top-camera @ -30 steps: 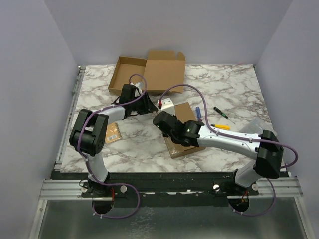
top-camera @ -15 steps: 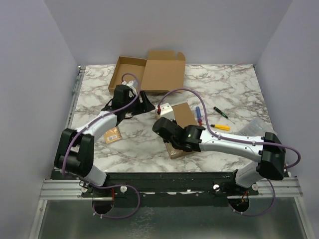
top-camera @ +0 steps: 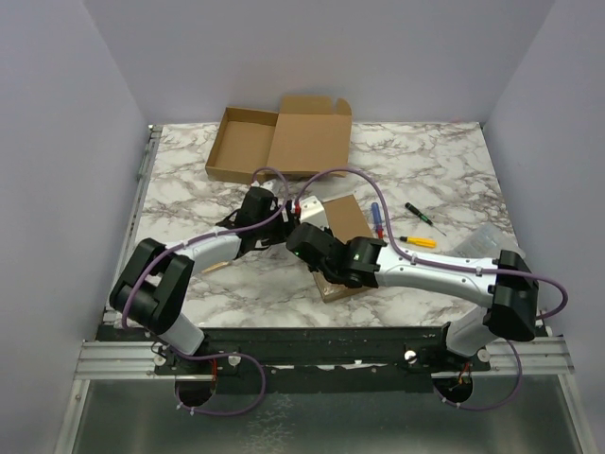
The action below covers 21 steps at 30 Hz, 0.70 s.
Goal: Unpack the express box
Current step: Cut the express box at the center of the board.
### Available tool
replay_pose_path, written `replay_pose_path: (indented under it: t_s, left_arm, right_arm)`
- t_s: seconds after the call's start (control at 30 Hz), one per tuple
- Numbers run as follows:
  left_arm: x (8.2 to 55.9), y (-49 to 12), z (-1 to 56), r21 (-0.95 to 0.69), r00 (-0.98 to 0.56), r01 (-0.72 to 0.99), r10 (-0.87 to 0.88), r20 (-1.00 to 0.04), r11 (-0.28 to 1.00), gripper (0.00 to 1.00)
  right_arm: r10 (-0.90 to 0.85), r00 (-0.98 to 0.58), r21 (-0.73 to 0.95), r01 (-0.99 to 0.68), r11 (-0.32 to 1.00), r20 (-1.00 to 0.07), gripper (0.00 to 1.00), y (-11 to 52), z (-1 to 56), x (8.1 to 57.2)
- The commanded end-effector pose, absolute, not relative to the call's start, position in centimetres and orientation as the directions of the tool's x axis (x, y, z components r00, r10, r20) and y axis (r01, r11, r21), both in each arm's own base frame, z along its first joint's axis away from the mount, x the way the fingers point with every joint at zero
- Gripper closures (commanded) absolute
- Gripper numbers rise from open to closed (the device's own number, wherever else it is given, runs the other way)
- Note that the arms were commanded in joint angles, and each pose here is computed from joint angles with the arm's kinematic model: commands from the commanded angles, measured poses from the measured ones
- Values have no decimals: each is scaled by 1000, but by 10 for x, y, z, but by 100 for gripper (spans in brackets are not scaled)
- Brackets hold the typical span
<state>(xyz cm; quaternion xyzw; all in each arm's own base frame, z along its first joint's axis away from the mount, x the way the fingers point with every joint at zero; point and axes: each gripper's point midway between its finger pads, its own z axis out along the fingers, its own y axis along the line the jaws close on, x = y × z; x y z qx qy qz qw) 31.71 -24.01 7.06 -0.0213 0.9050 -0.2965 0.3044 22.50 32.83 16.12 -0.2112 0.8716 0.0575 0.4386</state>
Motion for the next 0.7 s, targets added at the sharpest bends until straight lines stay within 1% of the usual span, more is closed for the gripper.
replay_pose_path:
  t_s: [0.0,0.17,0.3,0.67]
  left_arm:
    - [335,-223,51,-485,-773,54,-271,-574,873,24]
    - [335,-199,30,-399,-754,-31,-284,-592,916,23]
    - [336,-190,21,-357,-748,-53,-274,-605,933,23]
    - [340,-184,18,-330,-743,-62,-264,-615,942,23]
  right_arm:
    - [-306,-542,-56,-429,902,-783,100,333,169,211]
    - [-321,-575,-65,-421,905,-752,100,321,163,187]
    - [-338,-596,-75,-420,904,-728,100,314,161,164]
    - [-328,-613,-63,-413,909,-718,100,300,159,128]
